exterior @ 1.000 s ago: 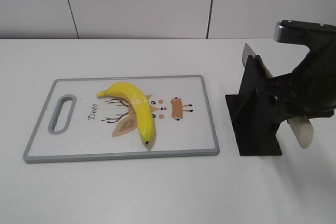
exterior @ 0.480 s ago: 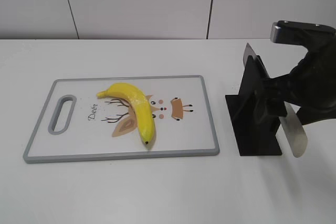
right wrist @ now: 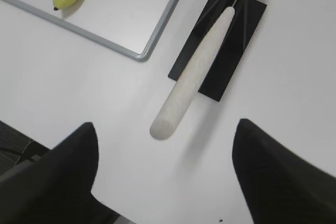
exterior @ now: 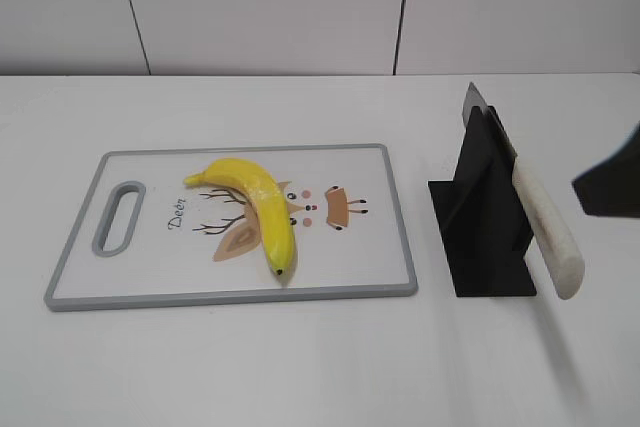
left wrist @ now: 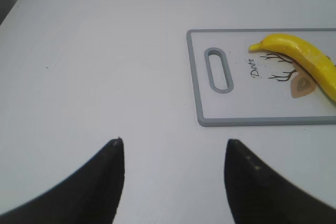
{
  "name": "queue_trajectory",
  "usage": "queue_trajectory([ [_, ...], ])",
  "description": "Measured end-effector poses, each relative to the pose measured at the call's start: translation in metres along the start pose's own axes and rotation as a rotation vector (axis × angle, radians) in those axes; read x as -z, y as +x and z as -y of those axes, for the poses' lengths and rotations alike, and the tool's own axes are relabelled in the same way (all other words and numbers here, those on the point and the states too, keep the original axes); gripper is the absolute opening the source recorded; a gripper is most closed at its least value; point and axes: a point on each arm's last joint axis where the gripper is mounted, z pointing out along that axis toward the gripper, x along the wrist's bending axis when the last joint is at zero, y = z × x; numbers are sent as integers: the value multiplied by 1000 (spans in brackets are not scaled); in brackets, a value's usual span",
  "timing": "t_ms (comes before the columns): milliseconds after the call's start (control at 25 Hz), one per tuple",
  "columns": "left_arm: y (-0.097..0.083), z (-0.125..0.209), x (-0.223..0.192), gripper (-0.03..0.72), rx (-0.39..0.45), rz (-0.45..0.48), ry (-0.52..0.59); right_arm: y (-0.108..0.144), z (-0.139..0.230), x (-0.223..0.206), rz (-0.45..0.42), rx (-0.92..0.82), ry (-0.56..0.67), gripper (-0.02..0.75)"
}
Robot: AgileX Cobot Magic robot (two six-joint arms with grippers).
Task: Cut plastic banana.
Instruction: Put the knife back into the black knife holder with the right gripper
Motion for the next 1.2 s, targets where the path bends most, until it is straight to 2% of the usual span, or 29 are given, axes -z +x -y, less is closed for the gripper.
queue_trajectory([
  [320,0,0,0,569,1,-1,0,5,93,29,3,79,-111,590],
  [400,0,0,0,569,1,-1,0,7,105,42,8,94,-189,590],
  [560,0,0,0,569,1,-1,0,8,124,64,32,125,-316,589],
  [760,0,0,0,569,1,-1,-1,8,147,69,53,144,-316,588],
  [1040,0,0,0,569,1,-1,-1,7,154,74,62,128,-367,588],
  [1200,0,0,0,569,1,-1,-1,8,165,82,66,135,-457,587],
])
